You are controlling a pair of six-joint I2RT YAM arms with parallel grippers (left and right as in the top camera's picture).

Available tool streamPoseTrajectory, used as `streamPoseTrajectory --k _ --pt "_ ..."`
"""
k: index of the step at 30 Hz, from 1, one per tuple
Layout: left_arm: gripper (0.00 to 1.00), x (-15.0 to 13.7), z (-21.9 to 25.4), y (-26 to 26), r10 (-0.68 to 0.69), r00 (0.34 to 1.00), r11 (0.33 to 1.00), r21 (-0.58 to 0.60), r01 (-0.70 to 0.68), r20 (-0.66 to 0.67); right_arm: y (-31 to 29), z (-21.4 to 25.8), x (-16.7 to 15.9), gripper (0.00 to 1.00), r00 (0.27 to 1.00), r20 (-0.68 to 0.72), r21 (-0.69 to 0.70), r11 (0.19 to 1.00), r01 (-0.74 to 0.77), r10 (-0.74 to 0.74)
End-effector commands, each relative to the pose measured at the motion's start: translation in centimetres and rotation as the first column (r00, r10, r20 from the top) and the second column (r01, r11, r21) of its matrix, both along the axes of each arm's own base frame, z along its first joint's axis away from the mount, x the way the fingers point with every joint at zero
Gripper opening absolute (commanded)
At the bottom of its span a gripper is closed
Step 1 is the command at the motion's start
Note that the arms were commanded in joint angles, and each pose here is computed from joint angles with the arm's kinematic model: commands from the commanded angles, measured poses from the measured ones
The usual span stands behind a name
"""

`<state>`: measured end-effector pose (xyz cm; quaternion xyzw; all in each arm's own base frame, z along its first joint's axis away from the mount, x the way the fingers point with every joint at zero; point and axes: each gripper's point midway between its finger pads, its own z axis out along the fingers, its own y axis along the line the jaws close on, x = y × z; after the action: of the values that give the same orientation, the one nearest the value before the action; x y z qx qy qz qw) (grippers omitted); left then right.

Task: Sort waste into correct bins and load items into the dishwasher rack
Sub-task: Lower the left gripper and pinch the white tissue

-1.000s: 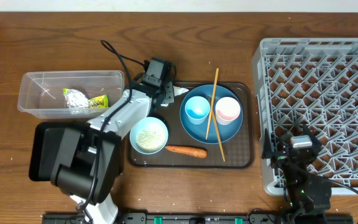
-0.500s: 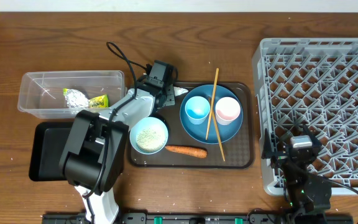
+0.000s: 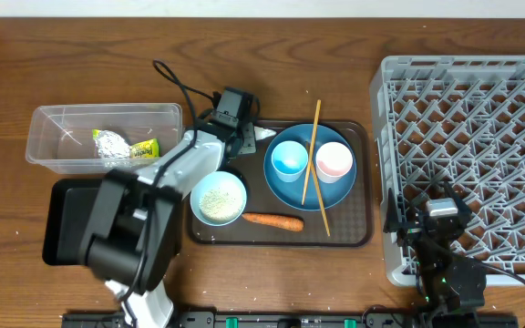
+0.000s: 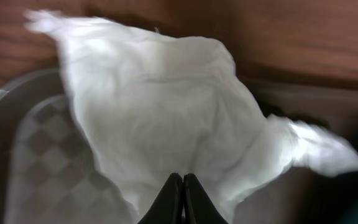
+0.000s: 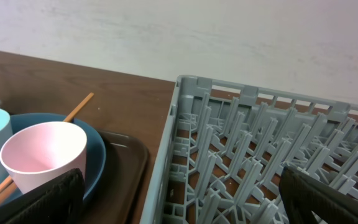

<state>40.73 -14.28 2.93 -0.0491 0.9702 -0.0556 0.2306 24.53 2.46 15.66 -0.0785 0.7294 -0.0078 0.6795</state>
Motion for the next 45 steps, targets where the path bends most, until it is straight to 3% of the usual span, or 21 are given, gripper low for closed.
streamPoseTrajectory --k 1,5,15,23,25,27,31,37,45 --pt "0.06 -0.1 3.9 0.3 0.001 0.997 1.0 -0.016 0.001 0.071 -0.1 -0.1 0.0 0.99 1.0 -0.003 -0.011 1.0 0.002 -0.002" --pt "0.06 -0.2 6.8 0.6 0.009 0.992 1.0 -0.024 -0.006 0.129 -0.1 -0.1 0.0 0.99 1.0 -0.003 -0.011 1.0 0.002 -0.002" --pt "0.06 -1.0 12.3 4.7 0.108 0.959 0.985 0.101 -0.139 0.261 -0.1 -0.1 0.0 0.99 1.0 -0.003 -0.011 1.0 0.002 -0.002" --pt "0.06 -1.3 12.8 5.2 0.117 0.956 0.982 0.114 -0.152 0.269 -0.1 -0.1 0.0 0.99 1.0 -0.003 -0.011 1.0 0.002 -0.002" --pt "0.12 -1.4 12.6 5.0 0.11 0.96 0.984 0.107 -0.141 0.258 -0.1 -0.1 0.0 0.99 1.0 -0.003 -0.011 1.0 0.002 -0.002" --pt "0.4 -1.7 11.9 4.1 0.086 0.969 0.992 0.073 -0.106 0.23 -0.1 -0.1 0.0 0.99 1.0 -0.003 -0.011 1.0 0.002 -0.002" --pt "0.63 -2.1 10.0 2.2 0.079 0.985 0.997 -0.018 -0.077 0.156 -0.1 -0.1 0.0 0.99 1.0 -0.003 -0.011 1.0 0.002 -0.002" --pt "0.77 -1.4 5.6 2.2 0.093 0.992 0.995 0.025 -0.095 0.081 -0.1 -0.1 0.0 0.99 1.0 -0.003 -0.011 1.0 0.002 -0.002" --pt "0.78 -1.1 -0.7 1.9 0.007 1.0 0.994 0.111 -0.005 -0.023 -0.1 -0.1 0.0 0.99 1.0 -0.003 -0.011 1.0 0.002 -0.002"
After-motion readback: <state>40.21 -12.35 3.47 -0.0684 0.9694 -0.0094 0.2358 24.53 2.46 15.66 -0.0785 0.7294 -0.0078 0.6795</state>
